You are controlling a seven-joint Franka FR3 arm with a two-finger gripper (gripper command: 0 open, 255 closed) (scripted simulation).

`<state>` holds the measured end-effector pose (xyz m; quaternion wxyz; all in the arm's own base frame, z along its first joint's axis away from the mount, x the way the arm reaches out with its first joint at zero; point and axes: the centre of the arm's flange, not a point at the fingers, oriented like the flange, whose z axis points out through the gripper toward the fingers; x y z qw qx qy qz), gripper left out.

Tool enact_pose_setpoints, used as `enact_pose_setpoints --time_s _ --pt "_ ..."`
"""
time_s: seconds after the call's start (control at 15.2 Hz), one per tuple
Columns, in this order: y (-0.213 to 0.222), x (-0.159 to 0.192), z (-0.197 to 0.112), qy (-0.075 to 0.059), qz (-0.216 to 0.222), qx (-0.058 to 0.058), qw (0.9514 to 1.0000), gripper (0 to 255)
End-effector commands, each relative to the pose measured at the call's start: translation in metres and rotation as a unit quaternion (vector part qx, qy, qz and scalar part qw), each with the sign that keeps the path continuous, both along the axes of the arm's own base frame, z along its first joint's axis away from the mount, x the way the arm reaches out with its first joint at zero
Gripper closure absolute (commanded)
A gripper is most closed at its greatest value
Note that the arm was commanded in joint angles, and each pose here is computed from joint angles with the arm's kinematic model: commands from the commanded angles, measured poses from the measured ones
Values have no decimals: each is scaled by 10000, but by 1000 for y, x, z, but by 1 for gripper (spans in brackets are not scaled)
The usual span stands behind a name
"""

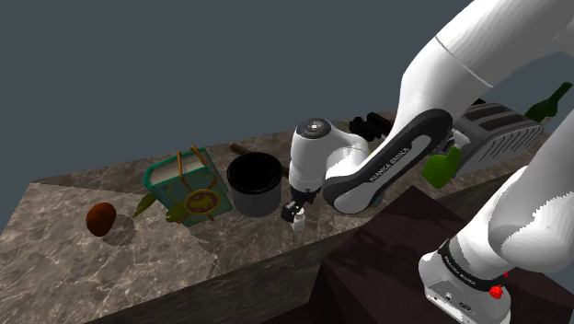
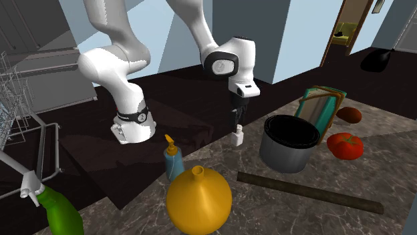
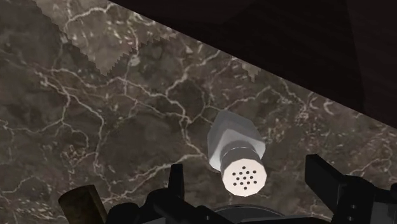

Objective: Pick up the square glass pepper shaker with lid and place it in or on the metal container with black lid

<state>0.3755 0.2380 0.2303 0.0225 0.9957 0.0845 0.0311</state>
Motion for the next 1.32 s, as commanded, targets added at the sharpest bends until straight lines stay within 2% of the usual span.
enact_pose_setpoints --time_s 0.0,0.53,0.59,1.25 --pt "0 0 -10 -2 3 1 10000 0" --pt "-1 0 -13 -2 2 1 10000 0" --pt "-1 0 -13 -2 2 1 10000 255" --pt "-1 0 -8 -2 3 1 10000 255"
